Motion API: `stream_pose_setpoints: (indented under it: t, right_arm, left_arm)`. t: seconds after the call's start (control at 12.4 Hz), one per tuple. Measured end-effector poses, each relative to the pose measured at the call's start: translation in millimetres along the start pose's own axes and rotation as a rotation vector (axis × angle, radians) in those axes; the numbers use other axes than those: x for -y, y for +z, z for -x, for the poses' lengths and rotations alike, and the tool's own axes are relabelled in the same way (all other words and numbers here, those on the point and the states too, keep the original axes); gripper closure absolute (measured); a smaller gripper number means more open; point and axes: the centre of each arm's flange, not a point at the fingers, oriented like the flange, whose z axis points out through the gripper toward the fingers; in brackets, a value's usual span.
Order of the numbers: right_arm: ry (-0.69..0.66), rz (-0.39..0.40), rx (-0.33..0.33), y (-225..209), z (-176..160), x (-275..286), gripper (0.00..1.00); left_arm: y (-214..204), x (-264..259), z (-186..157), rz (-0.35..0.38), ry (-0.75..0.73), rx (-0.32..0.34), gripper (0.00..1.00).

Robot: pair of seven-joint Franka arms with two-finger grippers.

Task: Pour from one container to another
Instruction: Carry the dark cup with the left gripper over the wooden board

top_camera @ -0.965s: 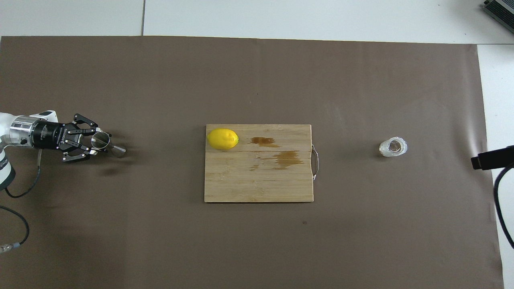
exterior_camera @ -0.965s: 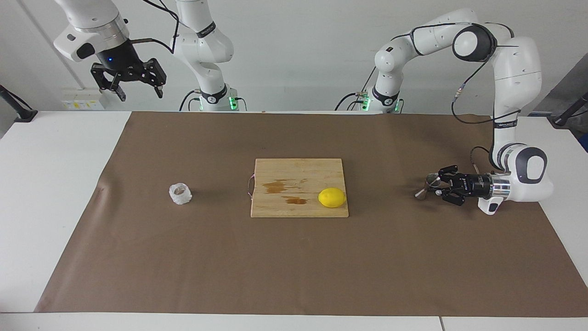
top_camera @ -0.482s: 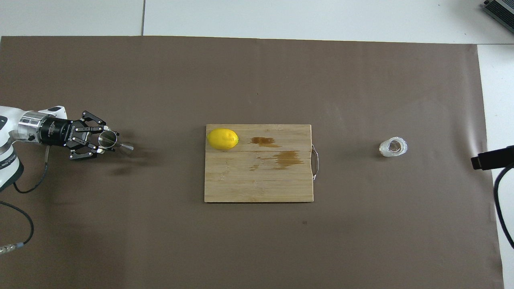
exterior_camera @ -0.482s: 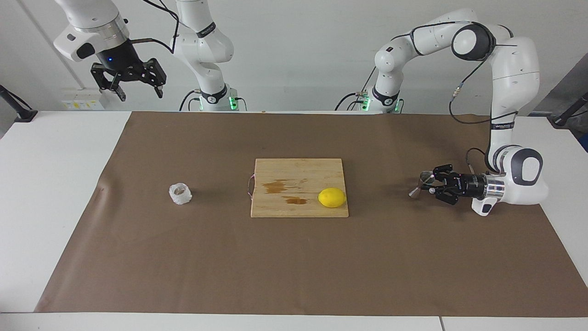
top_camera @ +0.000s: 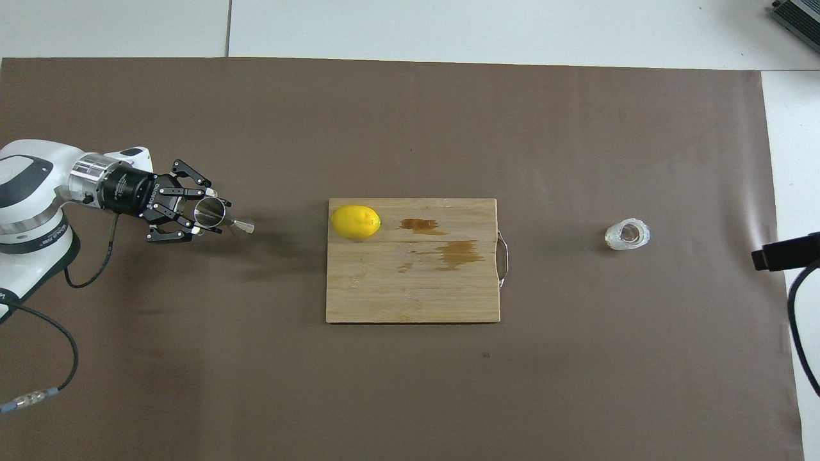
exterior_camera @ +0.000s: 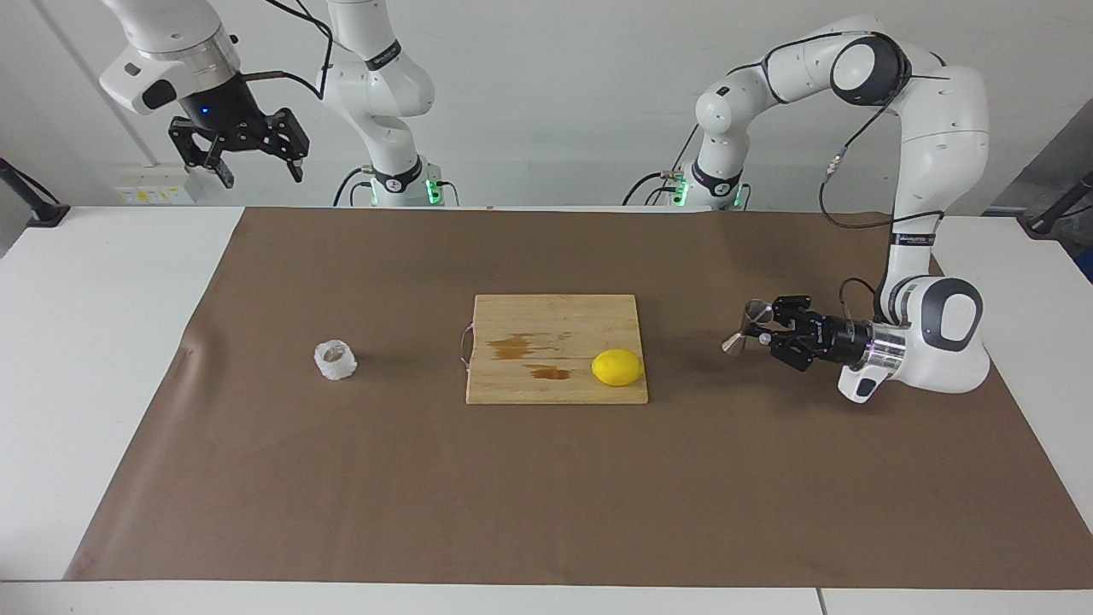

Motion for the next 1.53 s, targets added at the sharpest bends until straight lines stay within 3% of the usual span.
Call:
stream_pose_setpoints:
  t: [0.24,0.64,1.21,1.53]
  right_arm:
    - [0.000,0.000,0.000,0,0,0,0.00]
    - [0.000,0.000,0.000,0,0,0,0.00]
    - [0.000,0.000,0.000,0,0,0,0.00]
    - [0.000,0.000,0.000,0,0,0,0.00]
  left_arm:
    - [57,-20,21,-0.045,0.010,0.032,0.58]
    - [150,-49,29,-0.049,0.012,0.047,0.58]
    - [263,-74,9,0.015,-0.014,-0.029,0.58]
    - [312,-76,-2,0.050,-0.023,-0.028,0.58]
